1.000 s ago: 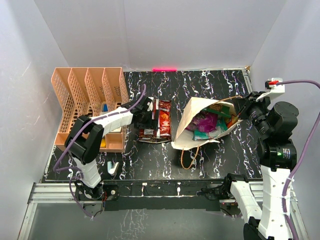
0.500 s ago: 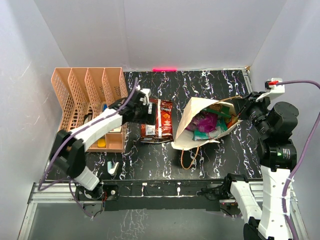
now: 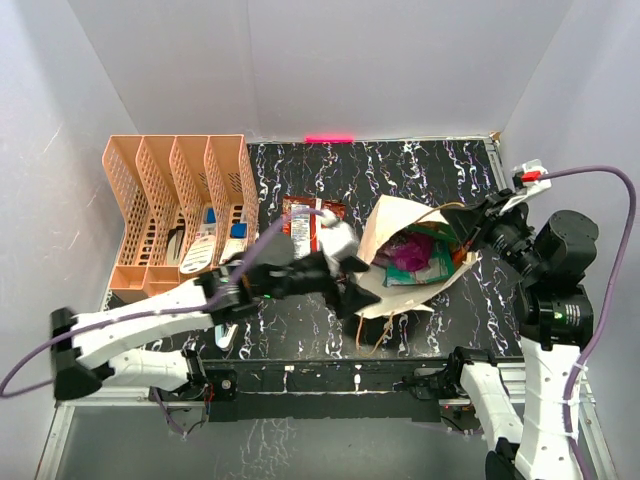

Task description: Take the snacks out of the paper bag

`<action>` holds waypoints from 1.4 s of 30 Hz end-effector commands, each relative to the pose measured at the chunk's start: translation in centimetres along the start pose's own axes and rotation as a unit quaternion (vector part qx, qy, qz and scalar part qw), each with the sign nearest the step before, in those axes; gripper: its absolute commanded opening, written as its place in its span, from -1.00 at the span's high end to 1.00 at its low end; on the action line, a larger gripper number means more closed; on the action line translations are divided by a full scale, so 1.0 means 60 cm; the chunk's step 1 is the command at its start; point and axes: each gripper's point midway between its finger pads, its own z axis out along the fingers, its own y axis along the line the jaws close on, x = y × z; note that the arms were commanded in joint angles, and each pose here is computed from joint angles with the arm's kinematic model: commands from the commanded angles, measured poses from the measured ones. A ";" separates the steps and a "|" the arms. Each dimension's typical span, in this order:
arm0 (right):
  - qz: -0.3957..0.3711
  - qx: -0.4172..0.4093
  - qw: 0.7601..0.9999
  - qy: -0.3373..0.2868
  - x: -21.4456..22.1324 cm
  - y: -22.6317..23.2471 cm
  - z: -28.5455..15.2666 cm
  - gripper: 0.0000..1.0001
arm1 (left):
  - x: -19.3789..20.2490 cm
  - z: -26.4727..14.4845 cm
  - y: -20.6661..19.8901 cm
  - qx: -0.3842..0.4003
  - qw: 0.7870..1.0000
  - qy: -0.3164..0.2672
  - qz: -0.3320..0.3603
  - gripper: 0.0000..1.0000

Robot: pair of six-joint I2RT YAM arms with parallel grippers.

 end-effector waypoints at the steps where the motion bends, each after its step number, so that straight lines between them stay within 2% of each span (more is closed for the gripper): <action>1: -0.017 -0.136 0.990 0.023 0.012 0.069 -0.002 0.85 | 0.052 0.069 -0.010 -0.010 0.993 0.055 0.101 -0.32; 6: 0.033 -0.159 0.984 0.080 0.084 0.072 -0.006 0.85 | 0.080 0.098 -0.036 0.017 0.992 0.050 0.117 -0.26; 9: 0.055 -0.176 0.978 0.097 0.097 0.080 -0.010 0.85 | 0.108 0.112 -0.035 0.011 0.988 0.060 0.144 -0.19; 14: 0.059 -0.149 0.984 0.080 0.067 0.076 -0.008 0.85 | 0.116 0.141 -0.016 -0.024 0.973 0.038 0.224 -0.17; 16: 0.057 -0.137 0.987 0.070 0.049 0.074 -0.008 0.85 | 0.114 0.162 0.006 -0.051 0.961 0.040 0.268 -0.14; 19: 0.054 -0.130 0.989 0.055 0.024 0.076 -0.008 0.85 | 0.109 0.199 0.044 -0.085 0.945 0.033 0.316 0.06; 23: 0.042 -0.114 0.992 0.041 0.007 0.074 -0.013 0.85 | 0.097 0.232 0.088 -0.101 0.930 0.010 0.354 0.23; 28: 0.034 -0.109 0.993 0.040 0.004 0.075 -0.018 0.85 | 0.097 0.268 0.124 -0.119 0.893 0.002 0.433 0.21; 32: 0.032 -0.111 0.993 0.037 0.000 0.078 -0.020 0.85 | 0.086 0.287 0.142 -0.126 0.877 -0.009 0.464 0.20; 34: 0.031 -0.111 0.993 0.036 -0.002 0.079 -0.021 0.85 | 0.085 0.299 0.151 -0.126 0.868 -0.005 0.479 0.14; 37: 0.029 -0.114 0.993 0.033 -0.005 0.081 -0.022 0.85 | 0.089 0.318 0.161 -0.119 0.852 -0.002 0.509 -0.06; 42: 0.029 -0.118 0.992 0.032 -0.009 0.085 -0.024 0.85 | 0.108 0.354 0.181 -0.118 0.815 0.021 0.566 -0.04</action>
